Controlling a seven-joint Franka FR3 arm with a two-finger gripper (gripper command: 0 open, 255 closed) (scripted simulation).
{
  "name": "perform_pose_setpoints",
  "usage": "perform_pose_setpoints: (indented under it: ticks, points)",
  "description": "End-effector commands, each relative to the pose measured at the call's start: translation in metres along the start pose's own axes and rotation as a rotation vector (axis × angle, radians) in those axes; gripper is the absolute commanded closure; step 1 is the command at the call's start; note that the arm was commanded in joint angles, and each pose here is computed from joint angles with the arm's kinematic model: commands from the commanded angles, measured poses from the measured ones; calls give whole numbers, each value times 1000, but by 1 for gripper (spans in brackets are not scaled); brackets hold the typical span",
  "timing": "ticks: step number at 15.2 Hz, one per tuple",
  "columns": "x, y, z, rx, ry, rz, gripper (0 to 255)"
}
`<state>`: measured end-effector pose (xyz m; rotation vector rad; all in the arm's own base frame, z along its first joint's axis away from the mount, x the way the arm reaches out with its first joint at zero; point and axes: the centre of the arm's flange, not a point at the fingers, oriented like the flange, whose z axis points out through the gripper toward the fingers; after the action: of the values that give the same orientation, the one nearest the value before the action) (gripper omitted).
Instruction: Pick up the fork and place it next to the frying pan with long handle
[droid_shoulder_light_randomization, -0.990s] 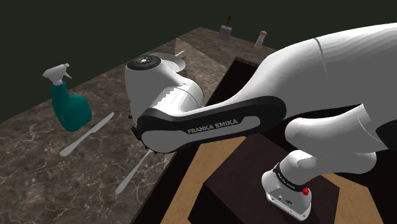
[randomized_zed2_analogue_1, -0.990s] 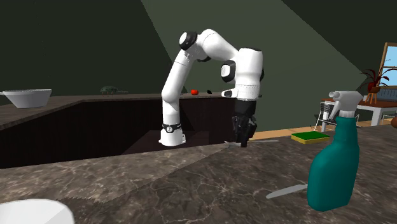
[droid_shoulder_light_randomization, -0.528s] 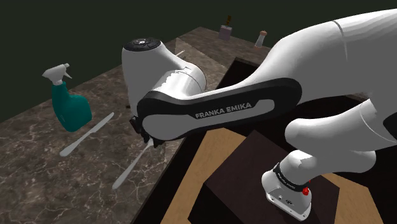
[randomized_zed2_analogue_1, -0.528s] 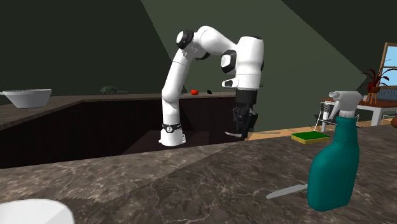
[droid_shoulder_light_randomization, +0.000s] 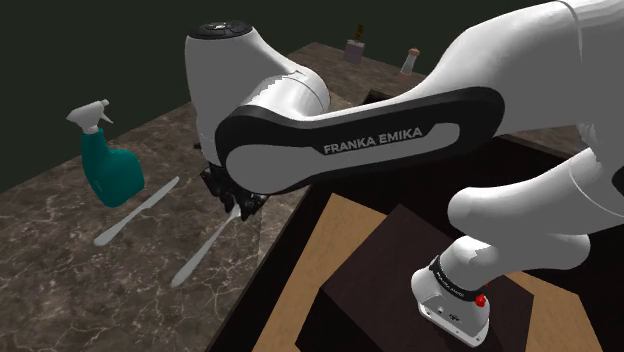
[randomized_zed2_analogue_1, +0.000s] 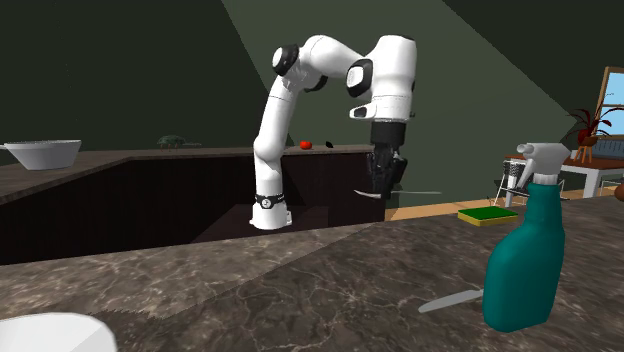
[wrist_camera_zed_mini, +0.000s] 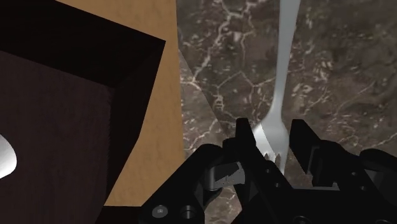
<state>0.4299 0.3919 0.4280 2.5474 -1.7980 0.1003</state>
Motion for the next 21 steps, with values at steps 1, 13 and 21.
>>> perform_pose_setpoints:
  ticks: [1, 13, 21]
  points:
    - [1, 1, -9, 0, 0, 0, 255]
    - [159, -9, 1, 0, 0, 0, 255]
    - [264, -16, 7, 0, 0, 0, 255]
